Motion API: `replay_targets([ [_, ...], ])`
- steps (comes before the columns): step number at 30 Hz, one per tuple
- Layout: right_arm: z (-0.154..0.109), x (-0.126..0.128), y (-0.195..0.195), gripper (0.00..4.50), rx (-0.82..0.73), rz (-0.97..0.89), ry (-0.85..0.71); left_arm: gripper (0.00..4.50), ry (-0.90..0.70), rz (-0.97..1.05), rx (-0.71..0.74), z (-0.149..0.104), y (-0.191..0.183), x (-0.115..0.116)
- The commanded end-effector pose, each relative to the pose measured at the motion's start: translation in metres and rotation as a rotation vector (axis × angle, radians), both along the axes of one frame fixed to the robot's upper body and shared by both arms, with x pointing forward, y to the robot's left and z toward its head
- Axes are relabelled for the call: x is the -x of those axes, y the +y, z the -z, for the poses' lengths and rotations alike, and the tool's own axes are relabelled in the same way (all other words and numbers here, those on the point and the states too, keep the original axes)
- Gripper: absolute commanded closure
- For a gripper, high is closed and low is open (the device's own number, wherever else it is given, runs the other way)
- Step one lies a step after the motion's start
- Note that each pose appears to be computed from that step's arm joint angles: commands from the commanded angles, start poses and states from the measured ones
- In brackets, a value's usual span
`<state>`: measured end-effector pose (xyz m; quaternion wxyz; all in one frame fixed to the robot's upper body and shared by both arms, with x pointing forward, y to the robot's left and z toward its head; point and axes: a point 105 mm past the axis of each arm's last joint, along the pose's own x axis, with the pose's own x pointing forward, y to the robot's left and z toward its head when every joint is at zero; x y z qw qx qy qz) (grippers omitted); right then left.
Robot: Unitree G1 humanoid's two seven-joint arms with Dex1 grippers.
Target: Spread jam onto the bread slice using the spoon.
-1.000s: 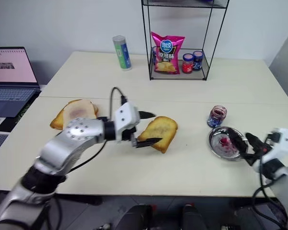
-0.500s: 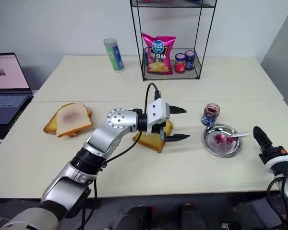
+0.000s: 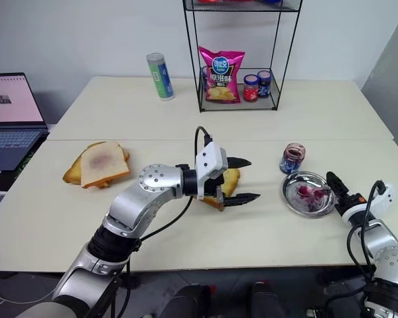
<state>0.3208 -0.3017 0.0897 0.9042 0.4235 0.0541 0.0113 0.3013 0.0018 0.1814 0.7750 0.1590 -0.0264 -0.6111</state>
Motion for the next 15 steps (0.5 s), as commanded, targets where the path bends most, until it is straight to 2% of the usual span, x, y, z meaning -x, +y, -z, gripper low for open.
replay_targets([
  [1,-0.002,-0.0102,-0.0001,0.0,0.0,0.001,-0.034,0.03,-0.043,-0.007,0.018,-0.0138,0.006,0.004],
  [7,0.0024,-0.0182,-0.0081,0.0,-0.005,0.025,-0.052,0.03,-0.036,0.006,0.001,-0.0106,0.0067,0.0107],
  [10,0.0025,-0.0199,-0.0052,0.51,-0.018,0.005,-0.062,0.0,-0.043,-0.01,-0.007,-0.0106,0.0111,0.0078],
  [15,0.0059,-0.0174,-0.008,1.81,-0.02,-0.006,-0.062,0.0,-0.046,-0.022,-0.011,-0.0086,0.0132,0.0043],
])
